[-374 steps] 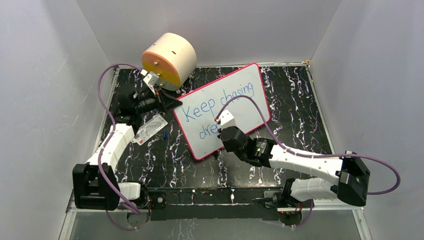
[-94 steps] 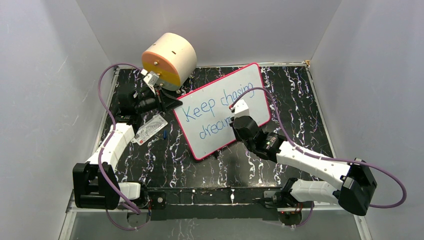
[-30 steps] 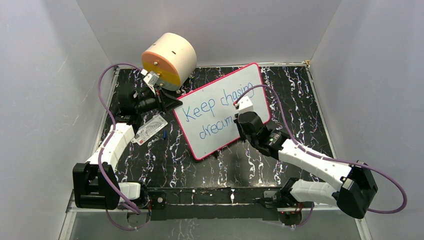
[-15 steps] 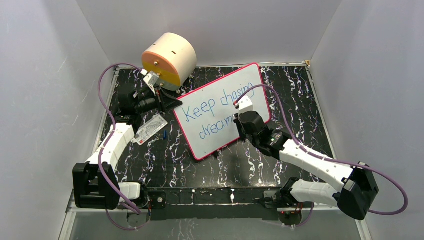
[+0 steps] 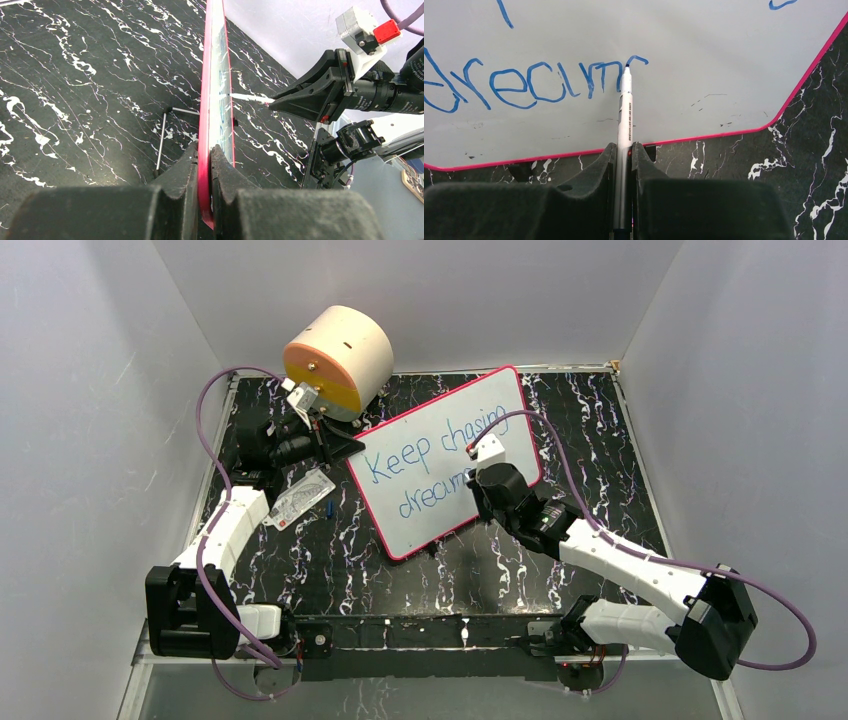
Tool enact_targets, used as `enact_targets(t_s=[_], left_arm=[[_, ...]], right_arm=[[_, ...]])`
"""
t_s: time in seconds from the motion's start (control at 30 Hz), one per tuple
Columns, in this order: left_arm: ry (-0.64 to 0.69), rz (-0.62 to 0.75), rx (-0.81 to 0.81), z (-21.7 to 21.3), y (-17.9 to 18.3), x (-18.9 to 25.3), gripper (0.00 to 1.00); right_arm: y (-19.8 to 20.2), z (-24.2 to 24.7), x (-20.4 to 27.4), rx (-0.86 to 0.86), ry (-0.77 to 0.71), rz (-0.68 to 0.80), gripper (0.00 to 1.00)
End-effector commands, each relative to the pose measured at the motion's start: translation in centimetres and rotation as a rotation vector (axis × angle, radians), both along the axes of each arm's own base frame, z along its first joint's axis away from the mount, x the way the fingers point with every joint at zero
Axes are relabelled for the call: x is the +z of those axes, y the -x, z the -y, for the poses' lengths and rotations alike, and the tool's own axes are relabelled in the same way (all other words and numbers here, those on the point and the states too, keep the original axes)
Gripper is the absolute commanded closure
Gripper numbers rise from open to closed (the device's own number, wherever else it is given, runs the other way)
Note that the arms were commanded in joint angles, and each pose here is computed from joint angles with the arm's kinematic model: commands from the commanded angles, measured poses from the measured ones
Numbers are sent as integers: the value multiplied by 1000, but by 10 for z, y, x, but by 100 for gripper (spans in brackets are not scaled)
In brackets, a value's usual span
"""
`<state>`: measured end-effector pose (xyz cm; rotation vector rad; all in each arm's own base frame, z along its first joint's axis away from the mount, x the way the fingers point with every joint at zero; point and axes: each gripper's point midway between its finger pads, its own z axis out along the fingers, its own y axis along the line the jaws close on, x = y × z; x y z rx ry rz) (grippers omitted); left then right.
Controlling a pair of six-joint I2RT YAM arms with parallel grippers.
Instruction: Write a sentence on the whiteboard
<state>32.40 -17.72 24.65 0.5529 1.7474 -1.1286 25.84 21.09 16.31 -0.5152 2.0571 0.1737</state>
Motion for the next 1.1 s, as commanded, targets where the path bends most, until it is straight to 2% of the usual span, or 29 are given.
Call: enact_targets(t_s=[0.0,0.33,0.77,1.07], left_arm=[[-61,-21,-29,5,7,-26,100],[-61,-25,-33,6,7,-27,100],[-60,-27,-31,6,7,-27,100],[-61,-26,-29,5,6,-27,100]], right_arm=[[3,1,1,-1,-15,-15,100],[2,20,-9,-90,47,-26,100],[10,13,-23,-44,48,-86,100],[5,13,11,-58,-33,8,100]])
